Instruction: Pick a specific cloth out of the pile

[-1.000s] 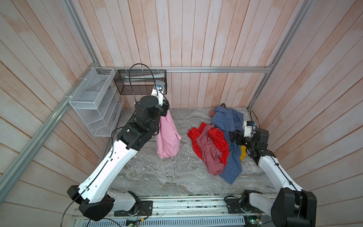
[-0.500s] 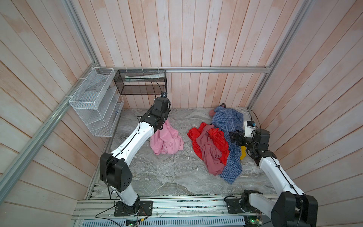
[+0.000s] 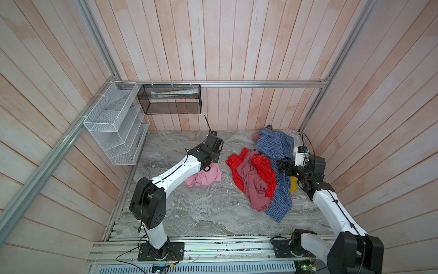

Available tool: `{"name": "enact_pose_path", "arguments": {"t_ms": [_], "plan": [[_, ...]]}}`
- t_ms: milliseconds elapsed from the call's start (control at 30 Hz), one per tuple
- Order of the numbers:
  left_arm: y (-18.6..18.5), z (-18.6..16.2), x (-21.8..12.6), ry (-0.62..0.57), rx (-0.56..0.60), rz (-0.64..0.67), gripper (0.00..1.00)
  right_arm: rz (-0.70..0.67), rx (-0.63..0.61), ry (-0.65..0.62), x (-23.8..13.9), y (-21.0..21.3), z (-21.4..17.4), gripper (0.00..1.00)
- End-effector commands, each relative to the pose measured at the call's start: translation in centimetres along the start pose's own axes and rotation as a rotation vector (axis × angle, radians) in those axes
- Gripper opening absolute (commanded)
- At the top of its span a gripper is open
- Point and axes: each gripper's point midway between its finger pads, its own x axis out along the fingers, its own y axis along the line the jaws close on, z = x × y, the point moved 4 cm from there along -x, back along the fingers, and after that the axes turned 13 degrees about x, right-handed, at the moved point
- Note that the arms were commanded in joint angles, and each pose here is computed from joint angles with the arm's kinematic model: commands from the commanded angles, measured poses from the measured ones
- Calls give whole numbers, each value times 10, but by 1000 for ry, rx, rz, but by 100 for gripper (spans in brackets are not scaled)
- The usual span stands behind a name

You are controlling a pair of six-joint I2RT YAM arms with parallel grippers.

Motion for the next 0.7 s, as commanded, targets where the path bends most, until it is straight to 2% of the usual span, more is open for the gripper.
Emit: {"name": "enact_pose_path", "arguments": {"t_ms": [0,367,500,667], "plan": [[-18,-32,13,118,-79,-58,0,-1,-12,-11,-2,3,10,98],[-57,-66,16,234,-175,-184,2,-6,-5,6,0,0,4,98],[-64,-86,26,295,-190,-168,20,-3,-3,10,0,0,3,98],[-65,-92,33,311,-182,-152,53,-5,-7,16,1,0,1,98]]}}
